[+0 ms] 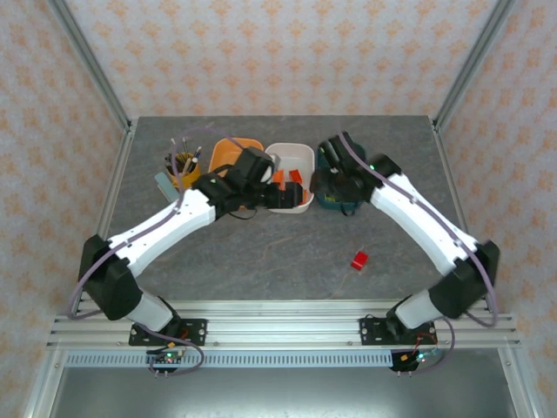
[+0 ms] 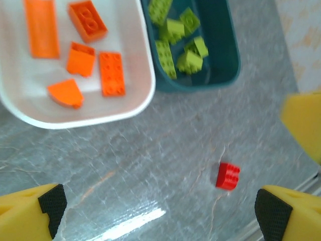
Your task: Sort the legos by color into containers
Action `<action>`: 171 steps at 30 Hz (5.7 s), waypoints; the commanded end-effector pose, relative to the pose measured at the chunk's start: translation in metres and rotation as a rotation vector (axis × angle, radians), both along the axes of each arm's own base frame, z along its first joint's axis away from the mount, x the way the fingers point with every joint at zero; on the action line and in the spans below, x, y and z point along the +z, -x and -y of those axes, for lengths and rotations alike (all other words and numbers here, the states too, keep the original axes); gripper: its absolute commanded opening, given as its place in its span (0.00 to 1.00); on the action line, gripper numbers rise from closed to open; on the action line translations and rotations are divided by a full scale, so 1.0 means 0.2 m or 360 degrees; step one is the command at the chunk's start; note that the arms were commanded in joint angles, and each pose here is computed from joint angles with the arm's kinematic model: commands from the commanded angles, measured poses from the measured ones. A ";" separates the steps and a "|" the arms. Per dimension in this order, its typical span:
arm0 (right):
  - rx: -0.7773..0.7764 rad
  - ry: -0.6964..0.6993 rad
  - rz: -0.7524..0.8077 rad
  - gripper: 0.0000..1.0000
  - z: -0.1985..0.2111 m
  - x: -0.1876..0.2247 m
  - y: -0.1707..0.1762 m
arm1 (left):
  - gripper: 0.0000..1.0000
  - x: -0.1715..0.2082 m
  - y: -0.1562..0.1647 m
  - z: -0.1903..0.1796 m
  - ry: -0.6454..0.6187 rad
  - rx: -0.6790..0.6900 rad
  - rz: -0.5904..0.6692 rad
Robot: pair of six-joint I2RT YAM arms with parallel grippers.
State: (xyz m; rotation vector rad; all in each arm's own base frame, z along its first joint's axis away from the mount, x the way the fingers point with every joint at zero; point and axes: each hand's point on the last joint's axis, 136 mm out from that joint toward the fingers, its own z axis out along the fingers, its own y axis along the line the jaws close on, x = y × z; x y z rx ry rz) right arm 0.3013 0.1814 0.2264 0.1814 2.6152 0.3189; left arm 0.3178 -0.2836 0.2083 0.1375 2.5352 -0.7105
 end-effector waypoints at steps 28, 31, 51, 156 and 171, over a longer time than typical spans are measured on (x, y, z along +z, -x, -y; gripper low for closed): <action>-0.0501 -0.0297 -0.0160 0.60 0.76 0.16 1.14 | 0.80 -0.68 0.42 1.00 -0.0732 -0.0331 0.0048; -0.0505 -0.0310 -0.0127 0.60 0.79 0.15 1.17 | 0.77 -0.75 0.42 1.06 -0.0748 -0.0338 0.0040; -0.0482 -0.0391 -0.0102 0.60 0.74 0.12 1.14 | 0.46 -0.96 0.37 1.09 -0.0940 -0.0301 0.0048; -0.0270 -0.0261 0.0442 0.98 0.26 0.31 -0.20 | 1.00 0.28 -0.18 -1.06 -0.0361 0.1081 0.0082; -0.0914 0.0773 0.0787 1.00 1.00 0.24 0.05 | 1.00 0.30 0.52 -1.76 -0.1127 0.1591 0.0509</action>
